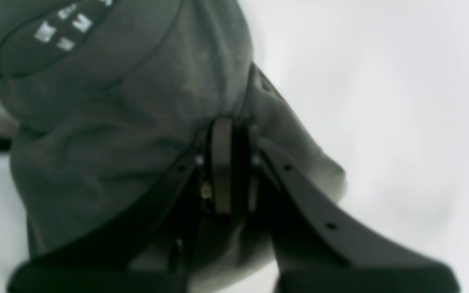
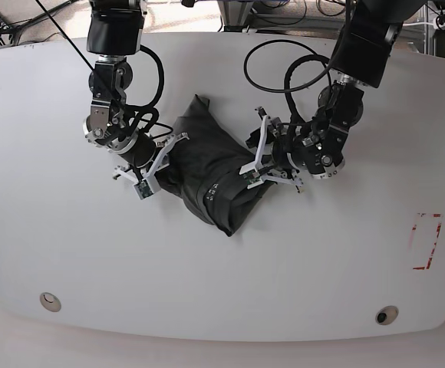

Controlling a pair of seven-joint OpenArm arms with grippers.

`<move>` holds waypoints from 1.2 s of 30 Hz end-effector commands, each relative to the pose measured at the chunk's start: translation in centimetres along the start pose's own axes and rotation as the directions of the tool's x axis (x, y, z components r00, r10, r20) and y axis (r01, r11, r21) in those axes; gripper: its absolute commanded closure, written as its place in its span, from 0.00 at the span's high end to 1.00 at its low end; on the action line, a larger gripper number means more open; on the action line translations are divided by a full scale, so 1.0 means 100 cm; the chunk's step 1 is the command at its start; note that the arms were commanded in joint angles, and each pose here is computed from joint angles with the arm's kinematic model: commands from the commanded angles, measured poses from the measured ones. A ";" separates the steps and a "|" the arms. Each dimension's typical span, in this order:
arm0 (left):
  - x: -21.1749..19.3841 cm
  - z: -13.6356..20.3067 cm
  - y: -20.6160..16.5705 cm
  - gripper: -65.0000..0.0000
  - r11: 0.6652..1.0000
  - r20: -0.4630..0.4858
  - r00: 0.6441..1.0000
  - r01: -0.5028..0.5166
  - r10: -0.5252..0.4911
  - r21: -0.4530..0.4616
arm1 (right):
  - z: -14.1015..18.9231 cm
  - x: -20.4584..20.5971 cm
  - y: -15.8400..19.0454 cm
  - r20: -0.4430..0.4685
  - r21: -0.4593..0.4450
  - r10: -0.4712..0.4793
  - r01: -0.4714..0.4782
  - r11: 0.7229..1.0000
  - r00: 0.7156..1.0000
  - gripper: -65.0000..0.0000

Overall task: Fold the T-shirt properly
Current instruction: 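Bring the left gripper back and grasp the shirt bundle's edge, then fold the bundle edge over with both grippers and flatten it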

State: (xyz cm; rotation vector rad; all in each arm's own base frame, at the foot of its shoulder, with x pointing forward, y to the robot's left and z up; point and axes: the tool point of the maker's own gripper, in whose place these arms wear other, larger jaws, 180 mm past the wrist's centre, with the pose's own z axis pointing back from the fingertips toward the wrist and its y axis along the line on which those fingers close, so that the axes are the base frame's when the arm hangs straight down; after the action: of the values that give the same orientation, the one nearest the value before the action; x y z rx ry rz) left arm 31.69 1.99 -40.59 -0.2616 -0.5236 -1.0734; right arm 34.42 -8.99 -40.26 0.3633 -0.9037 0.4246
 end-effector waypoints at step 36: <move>0.035 0.120 0.072 0.37 0.930 0.093 0.996 -0.048 0.015 0.365 | 0.065 0.053 0.046 -0.009 -0.101 0.161 -0.161 0.982 0.987 0.08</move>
State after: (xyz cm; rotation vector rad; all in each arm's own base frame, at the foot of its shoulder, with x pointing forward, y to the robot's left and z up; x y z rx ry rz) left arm 36.50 9.38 -29.47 0.0366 -0.7311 -0.9032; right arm 30.17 -6.89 -32.83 0.1975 -0.9112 0.5132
